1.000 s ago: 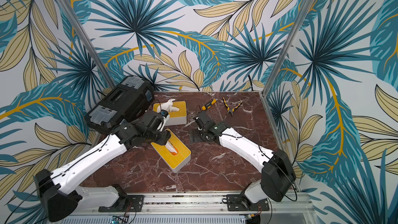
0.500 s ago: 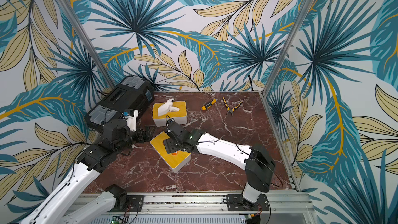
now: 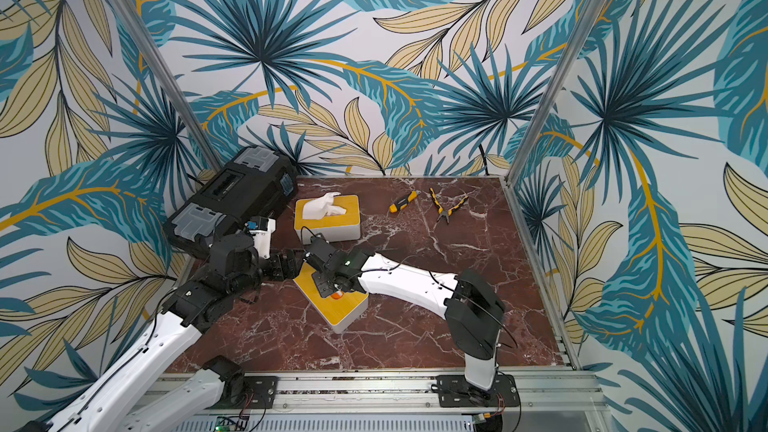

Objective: Put the tissue paper into the tissue box
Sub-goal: Pull the paper towel from the tissue box, then move the tissue box to the center of the board.

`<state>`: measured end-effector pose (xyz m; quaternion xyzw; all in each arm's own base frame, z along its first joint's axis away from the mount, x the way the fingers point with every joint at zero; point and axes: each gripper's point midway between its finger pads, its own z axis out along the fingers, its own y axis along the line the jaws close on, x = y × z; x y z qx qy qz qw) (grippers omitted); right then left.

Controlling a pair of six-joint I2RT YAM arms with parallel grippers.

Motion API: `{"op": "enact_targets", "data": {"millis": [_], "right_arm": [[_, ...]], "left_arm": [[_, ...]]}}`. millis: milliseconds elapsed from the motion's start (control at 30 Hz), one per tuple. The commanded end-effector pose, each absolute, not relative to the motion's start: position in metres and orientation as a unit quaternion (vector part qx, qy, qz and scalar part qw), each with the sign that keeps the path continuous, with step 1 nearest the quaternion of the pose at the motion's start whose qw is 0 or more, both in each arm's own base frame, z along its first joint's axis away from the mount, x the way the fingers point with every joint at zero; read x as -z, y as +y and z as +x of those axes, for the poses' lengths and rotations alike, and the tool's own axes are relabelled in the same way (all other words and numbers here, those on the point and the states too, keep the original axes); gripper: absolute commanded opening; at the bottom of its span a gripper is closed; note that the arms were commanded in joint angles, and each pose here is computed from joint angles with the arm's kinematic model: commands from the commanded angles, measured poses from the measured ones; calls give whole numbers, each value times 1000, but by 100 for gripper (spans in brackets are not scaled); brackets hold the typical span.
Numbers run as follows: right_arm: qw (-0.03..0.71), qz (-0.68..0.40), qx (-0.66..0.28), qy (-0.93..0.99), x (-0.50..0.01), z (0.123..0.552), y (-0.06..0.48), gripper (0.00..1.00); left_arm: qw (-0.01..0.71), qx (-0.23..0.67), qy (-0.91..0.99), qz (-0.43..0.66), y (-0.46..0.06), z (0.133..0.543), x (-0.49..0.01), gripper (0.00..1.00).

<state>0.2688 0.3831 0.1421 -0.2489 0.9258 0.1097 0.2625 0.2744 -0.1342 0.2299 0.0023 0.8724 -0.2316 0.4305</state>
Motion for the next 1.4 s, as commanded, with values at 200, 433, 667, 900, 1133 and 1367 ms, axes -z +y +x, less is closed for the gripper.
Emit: {"op": "enact_targets", "data": {"millis": [200, 433, 667, 900, 1133, 1367], "right_arm": [[260, -294, -59, 918, -169, 268, 365, 15], [271, -301, 17, 914, -179, 275, 334, 35], [275, -286, -14, 918, -197, 263, 324, 65], [305, -210, -189, 909, -220, 233, 328, 100], [262, -175, -253, 915, -187, 198, 346, 100], [233, -260, -243, 905, -160, 151, 414, 99]], "left_arm": [[440, 234, 867, 6, -134, 277, -229, 90], [444, 231, 865, 5, -132, 277, -231, 91], [442, 244, 863, -9, -135, 281, -225, 100], [404, 274, 872, -29, -142, 296, -201, 100], [406, 288, 866, -43, -142, 313, -192, 100], [429, 264, 861, -65, -130, 320, -198, 100]]}}
